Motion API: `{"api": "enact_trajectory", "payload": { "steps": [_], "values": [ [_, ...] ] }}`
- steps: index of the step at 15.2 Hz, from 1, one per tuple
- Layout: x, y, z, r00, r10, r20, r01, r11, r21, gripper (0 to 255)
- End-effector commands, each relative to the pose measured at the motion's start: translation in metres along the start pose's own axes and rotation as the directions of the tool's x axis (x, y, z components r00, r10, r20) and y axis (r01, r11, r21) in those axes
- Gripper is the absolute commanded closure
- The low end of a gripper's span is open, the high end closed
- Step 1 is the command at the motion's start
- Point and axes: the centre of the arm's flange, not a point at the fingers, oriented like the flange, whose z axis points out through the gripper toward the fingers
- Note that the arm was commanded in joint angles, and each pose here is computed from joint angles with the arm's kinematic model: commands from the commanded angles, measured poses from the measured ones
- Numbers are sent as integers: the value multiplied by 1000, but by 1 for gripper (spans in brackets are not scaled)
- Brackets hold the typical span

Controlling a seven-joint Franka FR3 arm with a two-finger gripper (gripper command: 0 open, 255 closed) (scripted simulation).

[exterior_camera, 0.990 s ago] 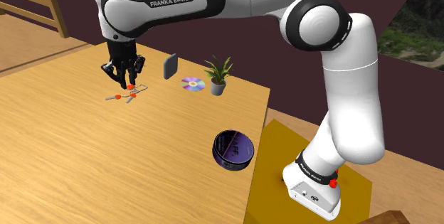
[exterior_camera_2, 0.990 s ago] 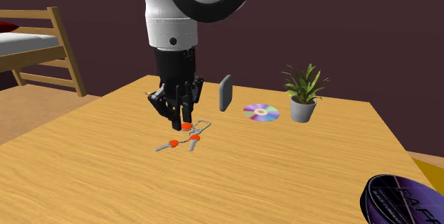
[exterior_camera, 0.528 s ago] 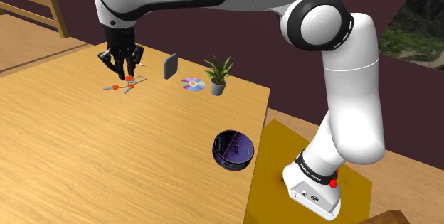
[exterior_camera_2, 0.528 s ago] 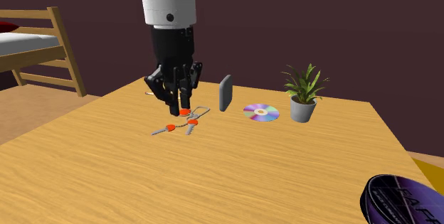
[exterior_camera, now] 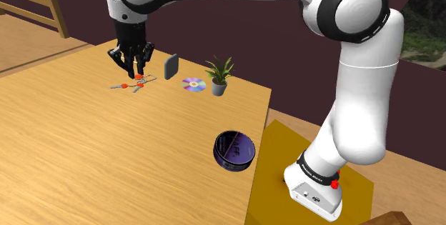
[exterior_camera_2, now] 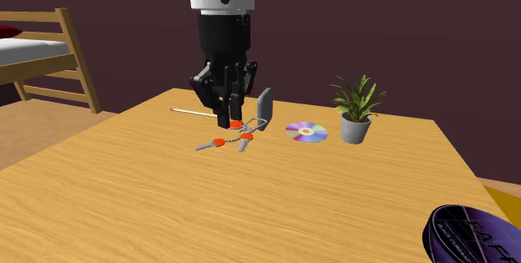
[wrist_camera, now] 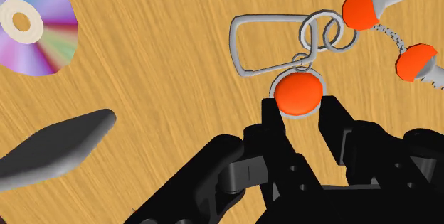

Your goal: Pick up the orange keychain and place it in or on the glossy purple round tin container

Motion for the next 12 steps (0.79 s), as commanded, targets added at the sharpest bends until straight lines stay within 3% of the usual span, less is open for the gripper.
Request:
{"api": "enact_trajectory", "payload": {
  "steps": [1, 12],
  "values": [
    [-24, 6, 0, 1000, 0, 0, 0, 1000, -1, 255],
    [-166, 36, -4, 1000, 0, 0, 0, 1000, -1, 255]
  ]
}}
